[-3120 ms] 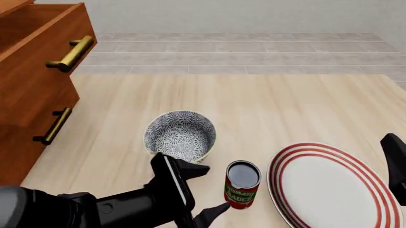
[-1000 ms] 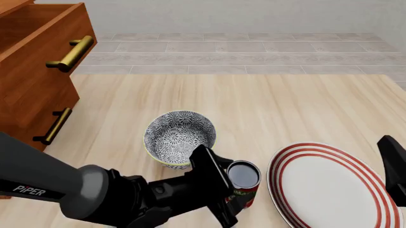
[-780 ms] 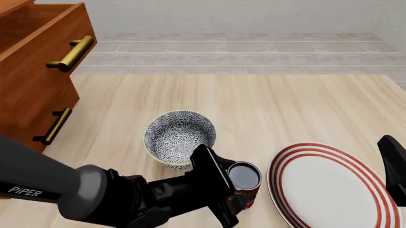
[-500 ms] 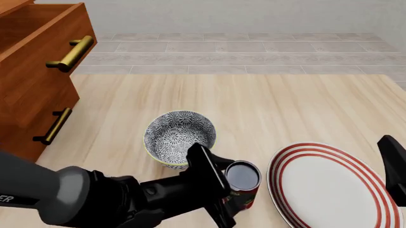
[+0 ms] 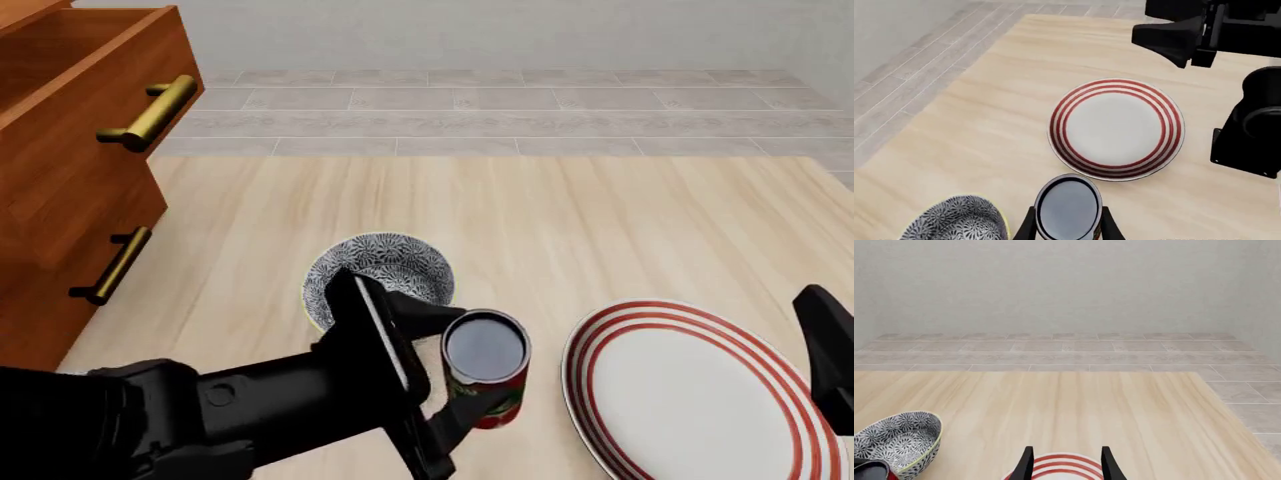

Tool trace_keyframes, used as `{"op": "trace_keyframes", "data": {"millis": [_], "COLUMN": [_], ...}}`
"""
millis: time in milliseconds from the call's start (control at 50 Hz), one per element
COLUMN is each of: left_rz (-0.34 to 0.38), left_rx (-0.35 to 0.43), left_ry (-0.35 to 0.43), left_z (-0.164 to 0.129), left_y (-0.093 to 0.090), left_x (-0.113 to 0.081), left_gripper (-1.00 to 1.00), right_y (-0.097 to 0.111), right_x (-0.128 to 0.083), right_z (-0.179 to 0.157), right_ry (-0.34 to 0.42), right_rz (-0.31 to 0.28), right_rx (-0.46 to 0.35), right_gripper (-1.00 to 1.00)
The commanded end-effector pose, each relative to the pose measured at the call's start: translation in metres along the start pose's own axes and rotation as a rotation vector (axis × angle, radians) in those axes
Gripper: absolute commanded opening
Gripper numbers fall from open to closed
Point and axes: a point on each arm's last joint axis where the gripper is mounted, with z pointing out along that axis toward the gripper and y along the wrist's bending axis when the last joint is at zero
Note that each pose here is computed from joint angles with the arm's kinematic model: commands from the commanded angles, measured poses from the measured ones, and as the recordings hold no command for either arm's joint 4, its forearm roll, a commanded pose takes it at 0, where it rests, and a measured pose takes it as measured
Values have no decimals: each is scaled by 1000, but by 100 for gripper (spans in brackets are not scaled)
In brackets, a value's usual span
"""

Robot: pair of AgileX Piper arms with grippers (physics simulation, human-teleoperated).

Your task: Put the ketchup in the top drawer of the cabinet.

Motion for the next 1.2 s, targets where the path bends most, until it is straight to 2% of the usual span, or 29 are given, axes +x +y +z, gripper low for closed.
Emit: {"op": "trace_keyframes", "data": {"millis": [20, 100, 120, 140, 280, 460, 480, 560, 620, 740, 900, 1020, 1200], "left_rz": [22, 22, -8, -17, -18, -14, -49, -68, -78, -89, -85, -84, -90], "left_rx": [-16, -16, -63, -83, -115, -196, -212, -261, -275, -352, -390, -467, -530], "left_ry": [-43, -43, -66, -80, -91, -131, -130, -130, -132, -126, -112, -114, -97], "left_z": [-25, -25, -50, -57, -75, -121, -131, -153, -161, -187, -207, -235, -262], "left_y": [5, 5, 16, 19, 26, 35, 37, 40, 40, 41, 36, 33, 25], "left_x": [-14, -14, -19, -21, -27, -34, -36, -35, -36, -31, -25, -31, -38], "left_gripper": [-100, -100, -100, -100, -100, -100, -100, -100, -100, -100, -100, -100, -100], "right_y": [0, 0, 0, 0, 0, 0, 0, 0, 0, 0, 0, 0, 0], "right_x": [0, 1, 0, 0, -1, -1, -1, -2, -3, -5, -3, 0, 3], "right_z": [0, 0, 0, 0, 0, -1, -1, -1, -1, -1, -1, 0, 1], "right_ry": [0, 0, 0, -1, -2, -3, -3, -4, -4, -3, -3, -1, 0], "right_rz": [1, 3, 3, 4, 4, 9, 9, 10, 10, 8, 7, 6, 10], "right_rx": [-2, -2, -2, -2, -2, 1, 1, 2, 2, 3, 2, 3, 5], "right_gripper": [100, 100, 100, 100, 100, 100, 100, 100, 100, 100, 100, 100, 100]}}
